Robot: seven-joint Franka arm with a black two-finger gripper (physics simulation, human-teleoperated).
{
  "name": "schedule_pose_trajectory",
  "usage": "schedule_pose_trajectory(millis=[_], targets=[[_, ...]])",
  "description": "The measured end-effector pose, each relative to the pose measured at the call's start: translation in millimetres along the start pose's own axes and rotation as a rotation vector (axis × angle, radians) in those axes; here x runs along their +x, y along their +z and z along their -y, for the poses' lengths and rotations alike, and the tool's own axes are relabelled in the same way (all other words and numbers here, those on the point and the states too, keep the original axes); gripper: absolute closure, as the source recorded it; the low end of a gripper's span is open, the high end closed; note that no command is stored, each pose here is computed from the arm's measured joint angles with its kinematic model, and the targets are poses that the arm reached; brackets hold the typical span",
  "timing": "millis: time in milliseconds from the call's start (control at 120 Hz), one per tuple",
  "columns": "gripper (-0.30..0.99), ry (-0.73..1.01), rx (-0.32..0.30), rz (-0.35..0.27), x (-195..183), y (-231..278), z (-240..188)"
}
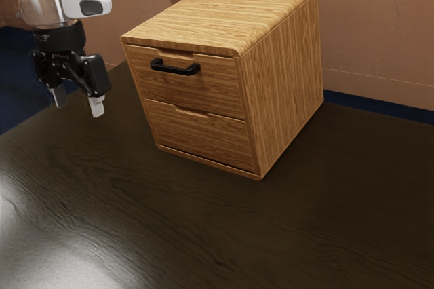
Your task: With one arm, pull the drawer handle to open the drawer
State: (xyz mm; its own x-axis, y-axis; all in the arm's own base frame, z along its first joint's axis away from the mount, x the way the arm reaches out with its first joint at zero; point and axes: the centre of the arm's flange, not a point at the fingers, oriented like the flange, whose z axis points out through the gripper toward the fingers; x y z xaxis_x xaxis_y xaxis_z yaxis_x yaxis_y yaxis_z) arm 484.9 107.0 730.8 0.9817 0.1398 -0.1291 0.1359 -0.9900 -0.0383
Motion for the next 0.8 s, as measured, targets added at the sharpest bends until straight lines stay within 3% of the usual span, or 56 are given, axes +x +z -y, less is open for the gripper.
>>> schedule_pose_trajectory(millis=[142,342,450,525,617,733,800], targets=[[0.00,0.087,-0.001,-0.146,6,-16,-30],[0.00,0.308,-0.011,-0.225,-4,-5,-38],[0.00,0.535,-0.048,-0.383,-40,4,-8],[0.00,0.633,-0.040,-0.456,-37,11,25],[0.00,0.826,-0.030,-0.549,-19,26,17],[0.00,1.036,0.044,-0.623,11,35,0],[0.00,1.153,0.158,-0.599,20,38,-6]])
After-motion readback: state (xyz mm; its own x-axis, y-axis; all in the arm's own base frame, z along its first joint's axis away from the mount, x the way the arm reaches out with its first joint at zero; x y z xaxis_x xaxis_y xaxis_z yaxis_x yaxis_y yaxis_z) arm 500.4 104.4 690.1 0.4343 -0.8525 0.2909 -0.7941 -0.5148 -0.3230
